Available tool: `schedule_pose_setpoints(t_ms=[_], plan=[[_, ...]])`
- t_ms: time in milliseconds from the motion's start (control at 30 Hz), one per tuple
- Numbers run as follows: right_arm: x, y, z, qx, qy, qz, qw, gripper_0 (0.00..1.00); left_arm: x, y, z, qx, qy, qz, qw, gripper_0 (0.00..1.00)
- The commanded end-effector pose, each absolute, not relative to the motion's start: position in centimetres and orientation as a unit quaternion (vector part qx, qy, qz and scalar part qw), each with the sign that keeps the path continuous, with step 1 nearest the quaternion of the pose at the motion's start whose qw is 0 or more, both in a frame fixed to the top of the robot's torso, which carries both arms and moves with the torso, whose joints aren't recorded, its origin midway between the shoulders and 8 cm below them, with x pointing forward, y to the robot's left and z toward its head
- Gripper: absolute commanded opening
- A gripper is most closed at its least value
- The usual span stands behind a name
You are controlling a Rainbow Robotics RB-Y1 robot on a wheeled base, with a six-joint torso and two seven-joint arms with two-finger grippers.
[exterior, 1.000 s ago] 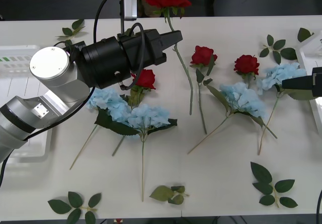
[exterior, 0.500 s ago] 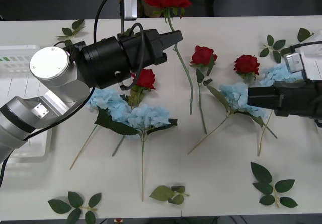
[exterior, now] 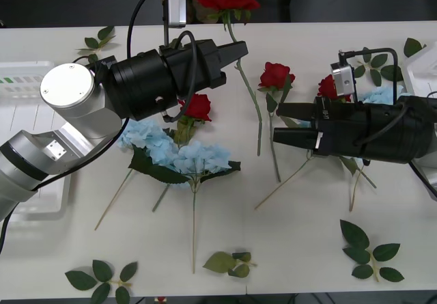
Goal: Place the red flowers into the right box and the blue flowers into the left box. If a person shows an open palm, hand one flower to the person first, then continue sorting.
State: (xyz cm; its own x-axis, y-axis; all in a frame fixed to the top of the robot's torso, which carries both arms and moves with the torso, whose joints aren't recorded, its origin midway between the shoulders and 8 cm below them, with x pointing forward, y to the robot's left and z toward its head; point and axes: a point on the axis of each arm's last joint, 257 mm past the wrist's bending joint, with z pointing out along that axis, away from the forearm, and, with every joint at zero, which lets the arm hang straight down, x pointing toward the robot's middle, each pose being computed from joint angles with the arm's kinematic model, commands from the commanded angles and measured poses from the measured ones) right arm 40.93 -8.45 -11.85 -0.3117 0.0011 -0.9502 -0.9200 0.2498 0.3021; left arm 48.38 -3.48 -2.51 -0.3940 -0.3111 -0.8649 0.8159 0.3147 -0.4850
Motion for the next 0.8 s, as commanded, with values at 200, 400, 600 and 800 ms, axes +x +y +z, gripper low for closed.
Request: schedule_pose_setpoints(t_ms=[200, 400, 600, 800], plan=[[39.6, -3.0, -11.1, -0.358, 0.618, 0.524, 0.464, 0.94, 47.1, -4.9, 0.2, 0.24, 0.603, -0.545, 0.531, 0.0], [39.8, -0.4, -10.7, -0.336, 0.612, 0.536, 0.476, 0.94, 47.1, -4.9, 0.1, 0.24, 0.603, -0.545, 0.53, 0.0], [41.0, 1.3, -10.1, -0.32, 0.611, 0.531, 0.491, 0.6, 47.1, -4.9, 0.0, 0.239, 0.604, -0.545, 0.53, 0.0], [41.6, 0.9, -10.3, -0.314, 0.619, 0.524, 0.493, 0.0, 47.1, -4.9, 0.0, 0.239, 0.604, -0.545, 0.53, 0.0]])
